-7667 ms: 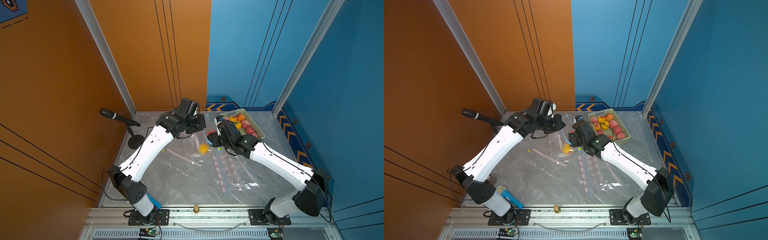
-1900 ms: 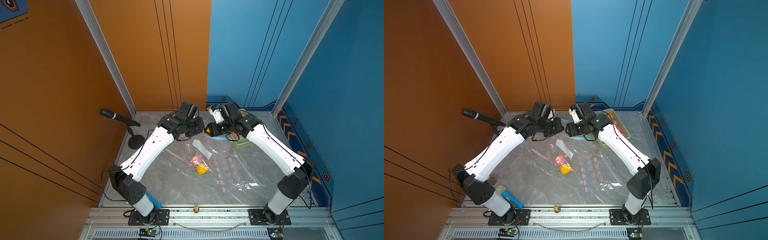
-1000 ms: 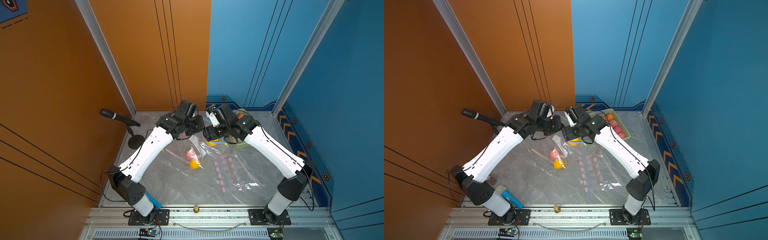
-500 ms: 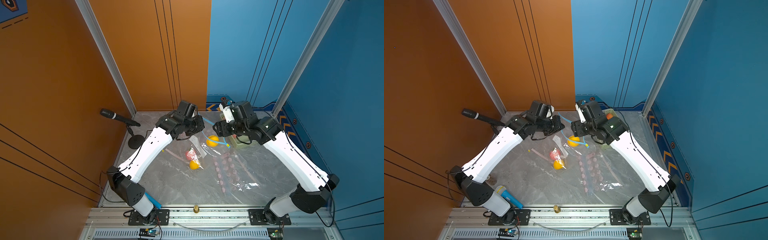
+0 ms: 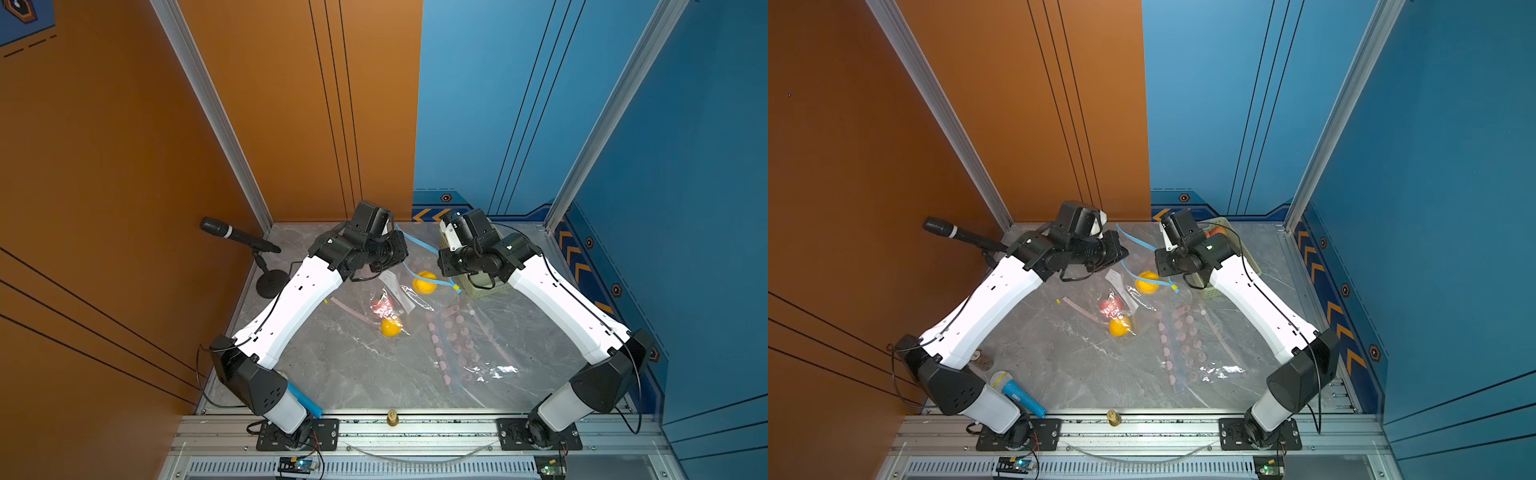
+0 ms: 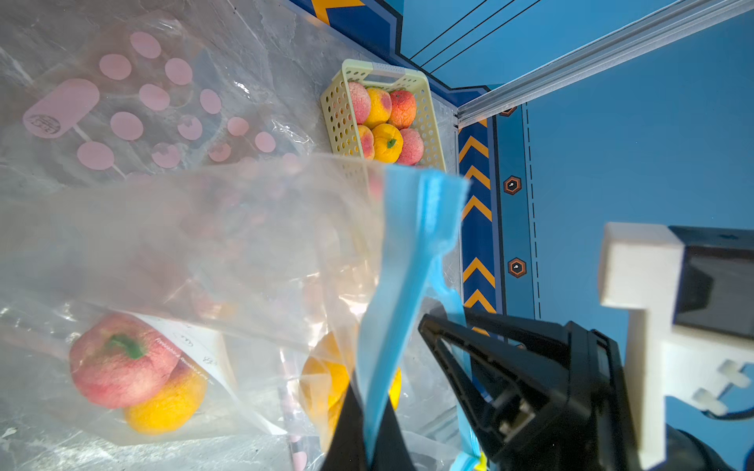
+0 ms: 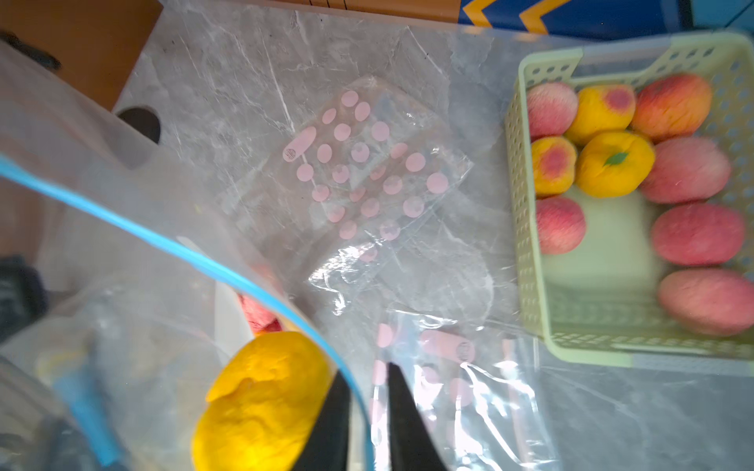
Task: Place the peach in a zip-top bag and seal the zipper
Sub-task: Adjust the zipper food storage bag at the center of the board.
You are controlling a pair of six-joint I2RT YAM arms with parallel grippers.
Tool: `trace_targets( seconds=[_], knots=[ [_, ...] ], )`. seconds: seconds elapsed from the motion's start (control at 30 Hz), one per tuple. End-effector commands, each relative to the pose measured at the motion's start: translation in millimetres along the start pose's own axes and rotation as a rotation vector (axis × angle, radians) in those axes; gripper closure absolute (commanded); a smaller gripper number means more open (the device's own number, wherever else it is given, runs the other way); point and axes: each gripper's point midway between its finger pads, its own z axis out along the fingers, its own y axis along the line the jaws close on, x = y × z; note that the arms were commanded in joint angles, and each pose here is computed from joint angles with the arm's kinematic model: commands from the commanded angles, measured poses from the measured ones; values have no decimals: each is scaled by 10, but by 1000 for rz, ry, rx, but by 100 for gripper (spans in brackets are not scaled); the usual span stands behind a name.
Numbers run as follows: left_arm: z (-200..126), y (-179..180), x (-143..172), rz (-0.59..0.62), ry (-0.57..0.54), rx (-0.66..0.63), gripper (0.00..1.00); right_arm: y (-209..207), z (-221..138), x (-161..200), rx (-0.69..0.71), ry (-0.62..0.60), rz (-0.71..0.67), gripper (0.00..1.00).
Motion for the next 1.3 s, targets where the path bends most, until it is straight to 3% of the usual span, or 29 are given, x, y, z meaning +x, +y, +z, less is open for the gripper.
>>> trace_targets(
  seconds=[0.0, 0.2, 0.37, 0.6, 0.8, 1.0, 1.13, 1.27],
  knots=[
    [-43, 44, -7, -18, 3, 3, 100, 31, -183, -133, 11, -56, -28, 96],
    [17, 129, 11, -28, 21, -13, 100, -4, -572, -311, 146, -128, -114, 100],
    [-81, 281, -22, -52, 12, -36, 100, -276, -828, -380, 359, -149, -146, 100],
    [-217, 324, -29, -60, -12, -37, 100, -276, -853, -343, 422, -122, -201, 100],
    [-215, 206, 33, -60, 15, -2, 100, -157, -850, -326, 361, -119, -203, 100],
    [-476, -34, -19, -15, -55, 45, 100, 49, -827, -300, 202, -121, -181, 98],
    [-466, 105, -36, -40, -81, 1, 100, 155, -670, -228, 117, -84, -168, 85],
    [-353, 187, -6, -70, -51, -17, 100, 98, -654, -287, 61, -82, -128, 64]
  ],
)
